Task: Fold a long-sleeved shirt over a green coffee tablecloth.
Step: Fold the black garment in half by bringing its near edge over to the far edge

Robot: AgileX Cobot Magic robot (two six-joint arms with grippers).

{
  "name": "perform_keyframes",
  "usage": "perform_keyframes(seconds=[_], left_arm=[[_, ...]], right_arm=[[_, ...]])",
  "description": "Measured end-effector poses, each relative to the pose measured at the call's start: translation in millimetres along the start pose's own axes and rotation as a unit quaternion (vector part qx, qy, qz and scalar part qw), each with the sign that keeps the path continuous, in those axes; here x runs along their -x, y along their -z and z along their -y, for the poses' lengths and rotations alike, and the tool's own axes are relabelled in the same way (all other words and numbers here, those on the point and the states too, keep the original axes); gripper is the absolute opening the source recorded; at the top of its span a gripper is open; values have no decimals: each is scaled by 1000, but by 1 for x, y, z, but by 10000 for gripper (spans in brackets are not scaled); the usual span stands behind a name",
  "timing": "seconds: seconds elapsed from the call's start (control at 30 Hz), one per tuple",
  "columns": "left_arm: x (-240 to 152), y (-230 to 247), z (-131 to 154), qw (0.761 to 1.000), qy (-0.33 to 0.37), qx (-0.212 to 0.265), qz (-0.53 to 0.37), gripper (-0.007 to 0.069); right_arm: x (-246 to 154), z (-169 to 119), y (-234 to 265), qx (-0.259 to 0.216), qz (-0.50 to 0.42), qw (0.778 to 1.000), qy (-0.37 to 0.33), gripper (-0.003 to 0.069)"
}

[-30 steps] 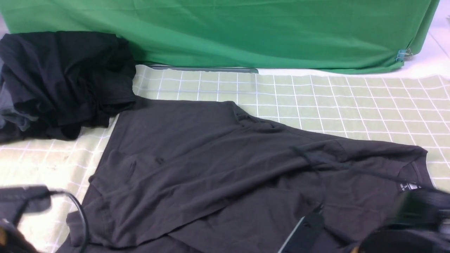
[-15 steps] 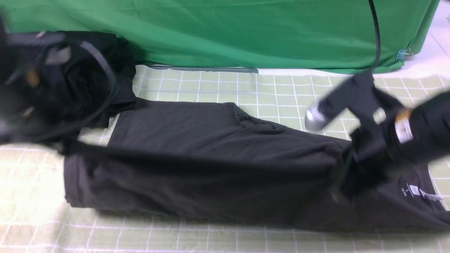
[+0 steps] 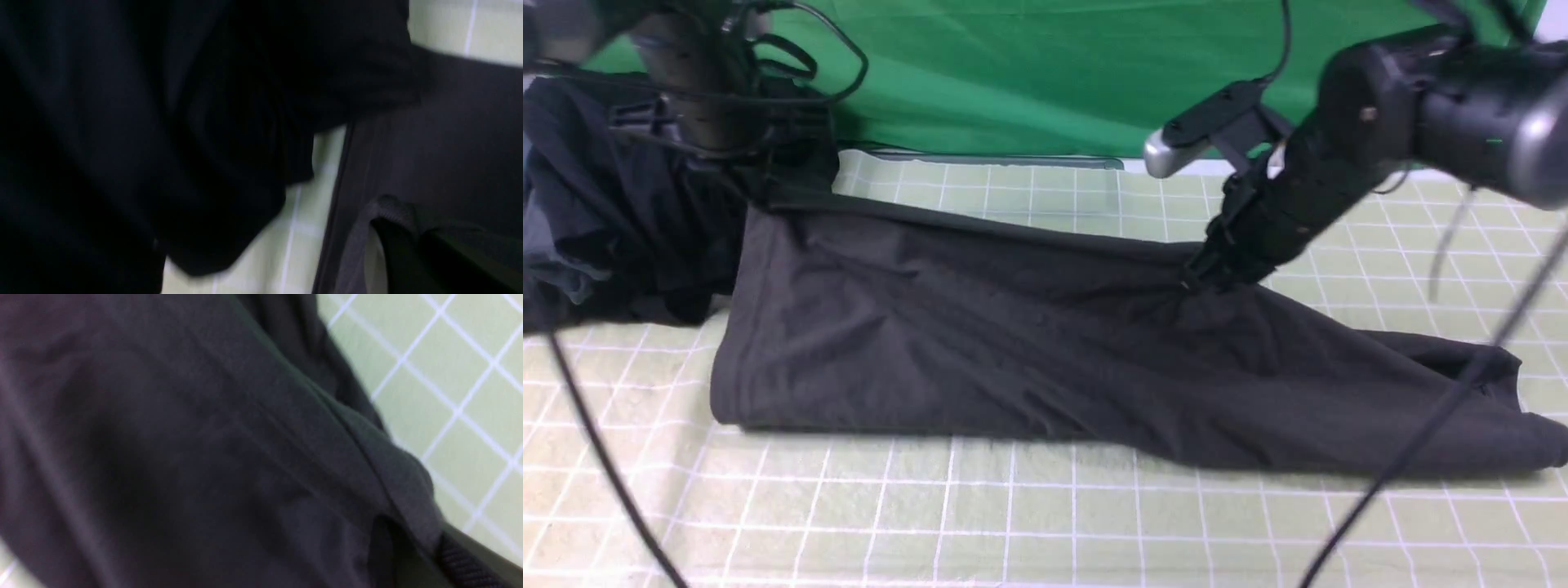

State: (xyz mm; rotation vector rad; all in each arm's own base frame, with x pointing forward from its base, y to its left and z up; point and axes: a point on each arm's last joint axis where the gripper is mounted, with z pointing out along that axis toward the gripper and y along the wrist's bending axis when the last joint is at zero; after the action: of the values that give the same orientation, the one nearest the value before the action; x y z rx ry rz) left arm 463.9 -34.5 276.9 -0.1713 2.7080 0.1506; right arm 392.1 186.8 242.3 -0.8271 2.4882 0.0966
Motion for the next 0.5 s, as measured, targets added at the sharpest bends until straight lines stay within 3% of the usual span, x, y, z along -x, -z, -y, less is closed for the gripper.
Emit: perform_keyframes(seconds=[0.33, 0.4, 0.43, 0.5], left_arm=[[19, -63, 12, 1000, -16, 21, -16, 16], [20, -69, 13, 1000, -17, 21, -15, 33], [20, -69, 13, 1000, -17, 20, -14, 38], [21, -71, 13, 1000, -20, 23, -7, 101]], right_arm=[[15, 8, -59, -9, 13, 1000, 0, 83], [17, 9, -65, -11, 25, 1000, -1, 174], [17, 9, -65, -11, 26, 1000, -1, 184], [19, 9, -62, -13, 33, 999, -11, 325]])
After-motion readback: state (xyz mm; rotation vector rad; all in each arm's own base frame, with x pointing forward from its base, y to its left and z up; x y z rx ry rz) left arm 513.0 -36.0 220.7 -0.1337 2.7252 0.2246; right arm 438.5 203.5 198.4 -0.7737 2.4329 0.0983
